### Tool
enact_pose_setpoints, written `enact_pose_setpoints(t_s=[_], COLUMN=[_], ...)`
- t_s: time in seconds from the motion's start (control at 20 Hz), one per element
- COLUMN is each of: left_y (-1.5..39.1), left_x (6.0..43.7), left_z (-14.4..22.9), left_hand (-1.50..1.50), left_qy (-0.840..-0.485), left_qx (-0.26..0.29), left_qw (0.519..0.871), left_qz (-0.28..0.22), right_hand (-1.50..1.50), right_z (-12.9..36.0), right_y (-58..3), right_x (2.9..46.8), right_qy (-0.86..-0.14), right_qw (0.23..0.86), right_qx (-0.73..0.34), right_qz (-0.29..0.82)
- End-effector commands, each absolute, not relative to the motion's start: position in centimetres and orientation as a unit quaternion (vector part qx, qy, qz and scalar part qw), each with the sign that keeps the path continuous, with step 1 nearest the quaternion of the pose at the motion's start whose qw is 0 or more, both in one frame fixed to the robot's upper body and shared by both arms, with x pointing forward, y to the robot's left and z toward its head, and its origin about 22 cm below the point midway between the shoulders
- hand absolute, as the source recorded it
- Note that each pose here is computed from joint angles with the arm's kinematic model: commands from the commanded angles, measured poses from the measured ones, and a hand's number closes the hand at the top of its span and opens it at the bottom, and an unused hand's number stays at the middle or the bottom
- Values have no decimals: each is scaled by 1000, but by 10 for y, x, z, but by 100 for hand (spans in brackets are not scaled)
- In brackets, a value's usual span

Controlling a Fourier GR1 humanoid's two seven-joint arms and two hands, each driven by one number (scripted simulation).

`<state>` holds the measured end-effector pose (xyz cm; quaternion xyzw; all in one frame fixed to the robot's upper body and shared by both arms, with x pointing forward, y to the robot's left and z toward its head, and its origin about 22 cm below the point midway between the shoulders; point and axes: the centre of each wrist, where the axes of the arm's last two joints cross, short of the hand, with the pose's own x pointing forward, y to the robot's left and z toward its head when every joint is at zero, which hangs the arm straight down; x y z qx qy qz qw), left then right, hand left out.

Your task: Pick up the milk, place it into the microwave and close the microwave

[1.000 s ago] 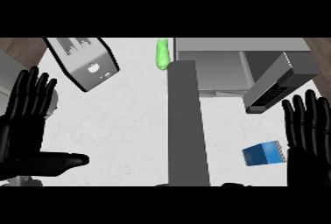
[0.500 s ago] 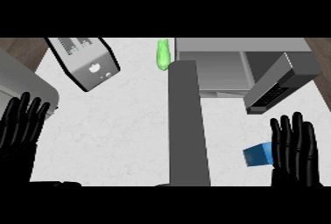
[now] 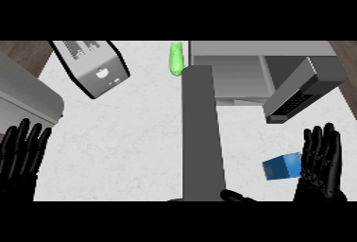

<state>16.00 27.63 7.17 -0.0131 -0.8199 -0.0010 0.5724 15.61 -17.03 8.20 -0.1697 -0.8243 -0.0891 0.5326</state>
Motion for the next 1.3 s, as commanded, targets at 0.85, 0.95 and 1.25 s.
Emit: enact_pose_setpoints(t_s=[0.85, 0.95, 1.25], left_y=[287, 289, 289], left_x=[135, 134, 130], left_z=[68, 66, 59], left_hand=[-150, -150, -150], left_qy=[-818, -819, -818], left_qx=[-10, -18, -20], left_qw=[576, 573, 575], left_qz=[-3, -6, -6], right_hand=[-150, -150, -150], right_z=[-10, -2, -18], right_y=[-234, -241, -286], right_x=[154, 193, 137], right_qy=[-777, -772, -764], right_qw=[553, 555, 571], right_qx=[-283, -287, -285], right_qz=[-106, -117, -91])
